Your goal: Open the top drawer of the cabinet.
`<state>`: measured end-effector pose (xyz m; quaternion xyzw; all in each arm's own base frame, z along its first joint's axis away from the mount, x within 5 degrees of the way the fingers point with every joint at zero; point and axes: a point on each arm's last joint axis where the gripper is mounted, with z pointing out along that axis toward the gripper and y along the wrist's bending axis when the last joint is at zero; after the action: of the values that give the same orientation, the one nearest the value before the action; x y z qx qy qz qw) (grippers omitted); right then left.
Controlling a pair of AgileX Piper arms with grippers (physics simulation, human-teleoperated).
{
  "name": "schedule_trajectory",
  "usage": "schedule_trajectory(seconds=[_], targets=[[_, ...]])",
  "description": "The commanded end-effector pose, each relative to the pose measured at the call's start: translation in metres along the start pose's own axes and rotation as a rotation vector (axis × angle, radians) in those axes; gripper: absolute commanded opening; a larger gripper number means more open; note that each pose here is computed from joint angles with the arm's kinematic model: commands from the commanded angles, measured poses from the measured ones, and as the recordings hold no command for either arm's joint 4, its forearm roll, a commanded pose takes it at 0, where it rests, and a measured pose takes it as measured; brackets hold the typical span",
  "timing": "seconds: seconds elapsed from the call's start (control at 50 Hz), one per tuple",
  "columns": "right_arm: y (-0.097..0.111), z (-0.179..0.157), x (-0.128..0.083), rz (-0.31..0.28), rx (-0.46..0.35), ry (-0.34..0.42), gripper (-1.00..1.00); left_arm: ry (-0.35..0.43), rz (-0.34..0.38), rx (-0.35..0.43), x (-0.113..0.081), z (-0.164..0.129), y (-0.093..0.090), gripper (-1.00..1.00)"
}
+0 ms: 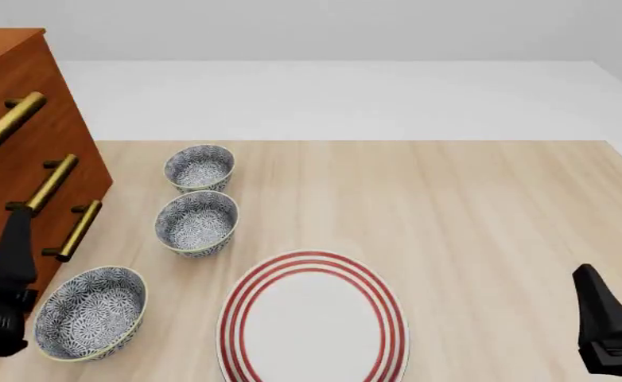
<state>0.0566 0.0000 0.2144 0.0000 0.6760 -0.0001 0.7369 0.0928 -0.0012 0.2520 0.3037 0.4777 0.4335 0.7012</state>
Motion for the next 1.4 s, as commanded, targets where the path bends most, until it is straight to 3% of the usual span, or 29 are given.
schedule_trajectory(seconds=[0.02, 0.6, 1.04, 1.4], targets=[[0.0, 0.0, 0.0, 0.0, 0.0, 0.0, 1.0, 0.026, 0.05, -0.008, 0.008, 0.02, -0.01, 1.0], [0.0, 0.0, 0.0, 0.0, 0.0, 0.0, 1.0, 0.076, 0.202, 0.019, 0.026, 0.046, -0.03, 1.0], [0.0, 0.0, 0.0, 0.0, 0.0, 0.0, 1.0, 0.133, 0.268, -0.012, 0.034, 0.069, -0.018, 1.0], [0.0, 0.0, 0.0, 0.0, 0.0, 0.0, 1.0, 0.169, 0.307, 0.003, 0.046, 0.082, -0.024, 1.0]])
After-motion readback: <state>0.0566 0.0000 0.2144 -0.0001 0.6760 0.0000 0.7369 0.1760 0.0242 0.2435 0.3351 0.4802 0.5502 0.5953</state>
